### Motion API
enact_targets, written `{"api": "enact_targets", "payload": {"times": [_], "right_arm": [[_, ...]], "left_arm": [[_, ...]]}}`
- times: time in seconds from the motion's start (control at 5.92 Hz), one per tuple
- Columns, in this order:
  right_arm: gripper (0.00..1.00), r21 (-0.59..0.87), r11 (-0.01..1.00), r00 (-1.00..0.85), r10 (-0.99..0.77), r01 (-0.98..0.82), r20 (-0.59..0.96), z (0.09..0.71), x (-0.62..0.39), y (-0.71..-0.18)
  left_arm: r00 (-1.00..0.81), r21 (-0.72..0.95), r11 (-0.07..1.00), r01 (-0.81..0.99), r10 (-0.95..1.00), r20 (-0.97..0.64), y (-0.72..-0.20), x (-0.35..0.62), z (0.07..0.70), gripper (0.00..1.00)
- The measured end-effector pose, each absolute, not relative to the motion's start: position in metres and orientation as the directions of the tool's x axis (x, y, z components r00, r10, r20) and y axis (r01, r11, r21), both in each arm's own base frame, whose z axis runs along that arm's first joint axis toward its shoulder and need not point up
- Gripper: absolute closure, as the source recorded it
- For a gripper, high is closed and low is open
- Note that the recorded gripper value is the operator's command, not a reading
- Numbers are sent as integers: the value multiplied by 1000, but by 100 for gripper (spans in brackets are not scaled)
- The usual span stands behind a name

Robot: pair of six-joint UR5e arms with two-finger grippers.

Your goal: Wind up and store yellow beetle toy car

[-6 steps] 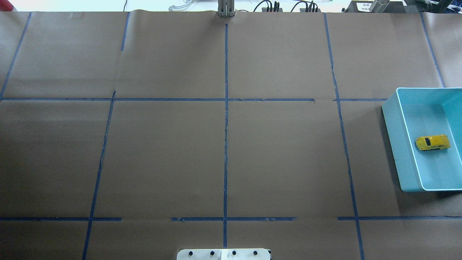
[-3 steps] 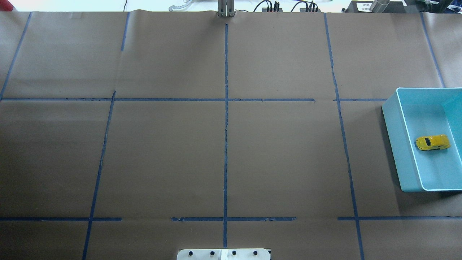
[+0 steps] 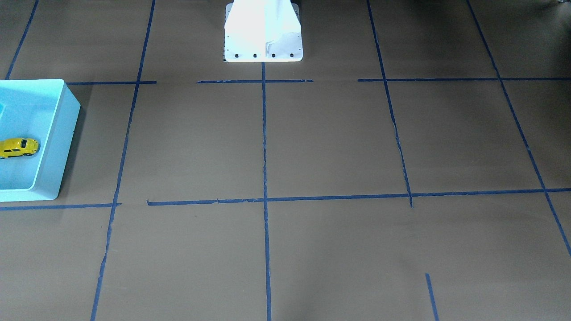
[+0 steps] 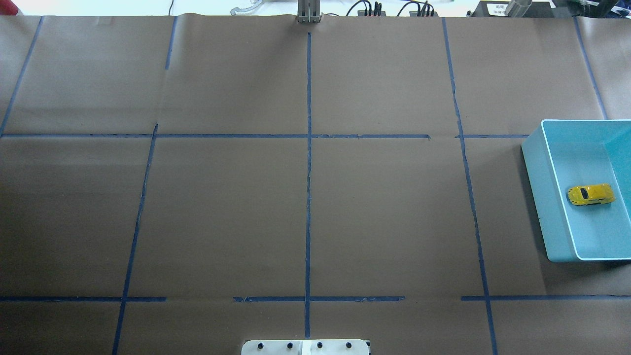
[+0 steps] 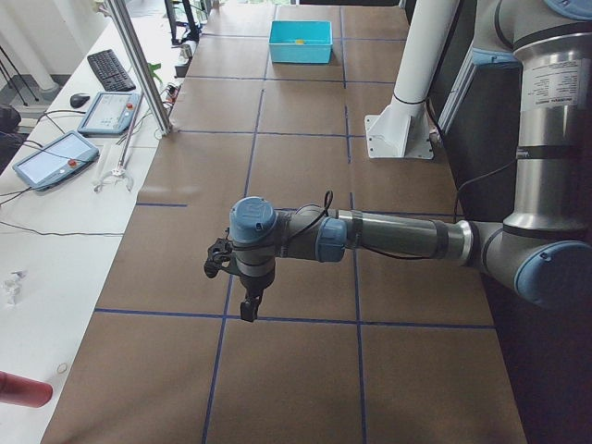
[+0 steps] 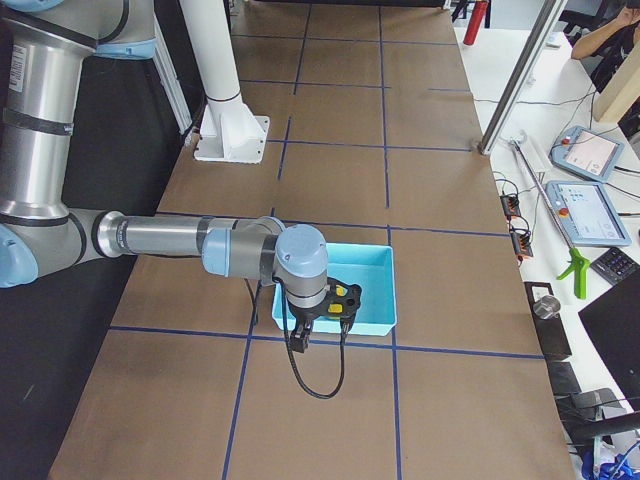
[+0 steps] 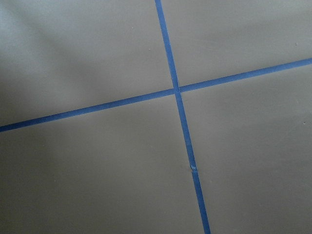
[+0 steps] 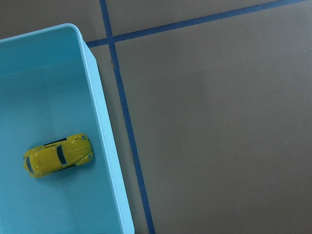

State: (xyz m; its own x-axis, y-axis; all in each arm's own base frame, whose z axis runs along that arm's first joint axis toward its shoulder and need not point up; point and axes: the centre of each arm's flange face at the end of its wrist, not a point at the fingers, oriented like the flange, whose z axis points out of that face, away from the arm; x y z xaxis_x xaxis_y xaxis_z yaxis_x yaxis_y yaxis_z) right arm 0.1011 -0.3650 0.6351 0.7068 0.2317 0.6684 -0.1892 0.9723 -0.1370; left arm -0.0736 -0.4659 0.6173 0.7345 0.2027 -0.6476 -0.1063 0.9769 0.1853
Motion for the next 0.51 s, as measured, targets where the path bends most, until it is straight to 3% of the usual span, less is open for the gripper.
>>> {"api": "enact_targets", "payload": {"times": [0.51], "right_arm": [[0, -130, 981, 727, 196, -146, 658, 635, 87, -367]], "left_arm": [[732, 152, 983, -106, 181, -657, -457, -74, 625, 0]]}}
